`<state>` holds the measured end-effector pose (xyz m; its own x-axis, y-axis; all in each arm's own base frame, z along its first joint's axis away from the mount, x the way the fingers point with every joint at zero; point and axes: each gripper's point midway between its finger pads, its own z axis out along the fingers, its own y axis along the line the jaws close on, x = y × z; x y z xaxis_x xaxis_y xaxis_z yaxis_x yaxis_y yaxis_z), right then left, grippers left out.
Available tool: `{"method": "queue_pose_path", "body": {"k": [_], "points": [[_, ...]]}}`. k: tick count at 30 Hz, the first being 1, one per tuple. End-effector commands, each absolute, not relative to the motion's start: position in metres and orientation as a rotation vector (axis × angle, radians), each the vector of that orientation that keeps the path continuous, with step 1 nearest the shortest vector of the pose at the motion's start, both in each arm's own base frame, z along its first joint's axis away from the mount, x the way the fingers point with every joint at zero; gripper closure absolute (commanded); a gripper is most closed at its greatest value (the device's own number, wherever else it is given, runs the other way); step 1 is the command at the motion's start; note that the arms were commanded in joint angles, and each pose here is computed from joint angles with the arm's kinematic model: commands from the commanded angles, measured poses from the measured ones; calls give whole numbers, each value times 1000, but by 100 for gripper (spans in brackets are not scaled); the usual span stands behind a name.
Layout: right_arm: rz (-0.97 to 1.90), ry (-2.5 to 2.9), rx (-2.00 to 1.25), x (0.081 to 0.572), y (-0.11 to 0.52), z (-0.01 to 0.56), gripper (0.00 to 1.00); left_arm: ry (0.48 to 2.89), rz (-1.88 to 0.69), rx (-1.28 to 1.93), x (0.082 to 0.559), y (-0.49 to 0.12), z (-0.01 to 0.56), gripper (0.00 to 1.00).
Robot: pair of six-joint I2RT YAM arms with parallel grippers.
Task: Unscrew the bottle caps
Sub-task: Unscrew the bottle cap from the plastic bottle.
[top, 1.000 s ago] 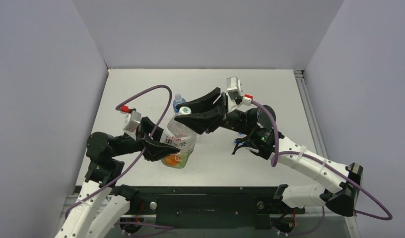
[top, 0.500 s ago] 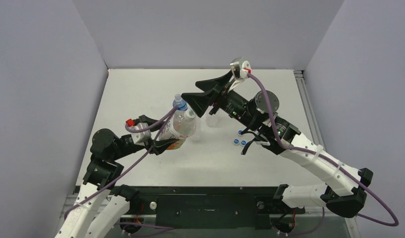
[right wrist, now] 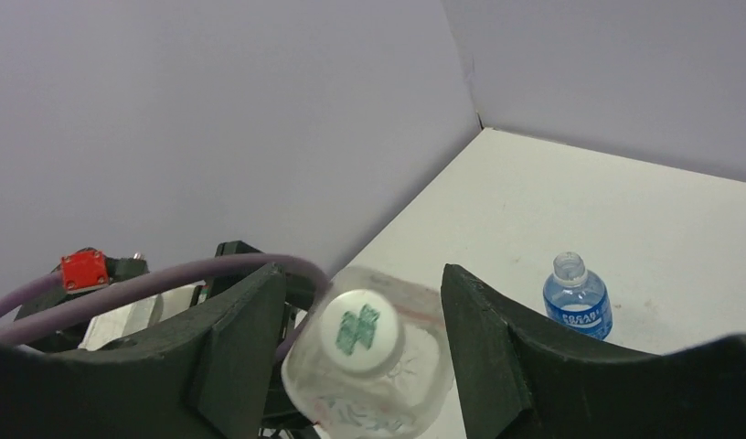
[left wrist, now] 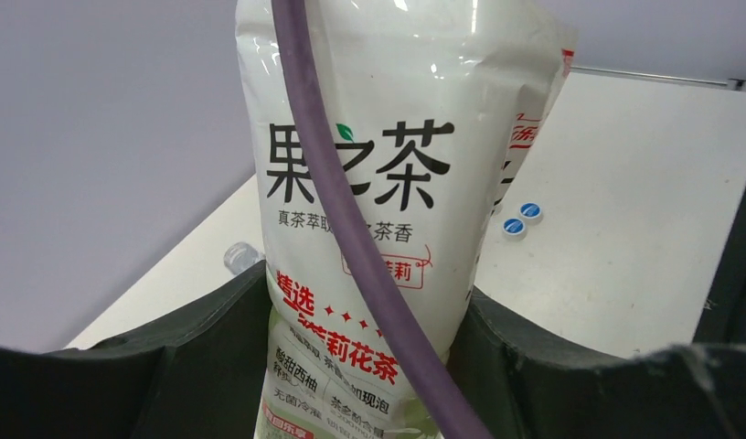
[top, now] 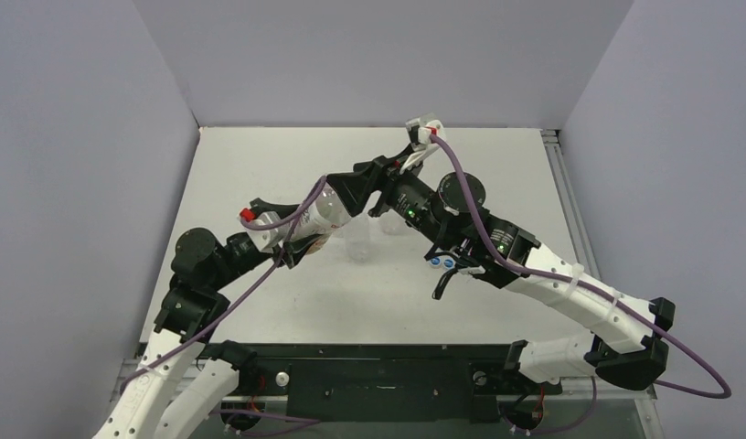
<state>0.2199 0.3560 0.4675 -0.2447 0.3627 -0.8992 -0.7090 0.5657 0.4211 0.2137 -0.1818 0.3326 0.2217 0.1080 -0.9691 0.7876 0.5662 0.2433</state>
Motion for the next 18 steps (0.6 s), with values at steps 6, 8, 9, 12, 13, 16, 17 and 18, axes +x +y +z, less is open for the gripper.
{"method": "queue_pose_path", "body": {"k": [6, 8, 9, 12, 13, 16, 17, 18], "points": [[987, 1490, -209, 222, 347, 477, 44, 1477, -305, 542, 257, -128, 340, 96], [982, 1495, -204, 224, 349, 475, 45, 1474, -316, 540, 255, -129, 340, 95], [979, 1499, -203, 225, 352, 473, 45, 1471, -321, 540, 254, -130, 341, 95], [955, 1519, -199, 231, 357, 467, 45, 1464, -331, 541, 253, -131, 343, 96], [951, 1522, -197, 233, 358, 466, 45, 1461, -333, 543, 252, -131, 344, 96], [936, 1535, -179, 239, 360, 461, 45, 1454, -342, 549, 250, -132, 344, 96], [940, 1532, -170, 240, 360, 463, 45, 1449, -344, 548, 249, -132, 345, 95], [947, 1532, -172, 240, 361, 463, 45, 1449, -346, 548, 248, -132, 344, 96]]}}
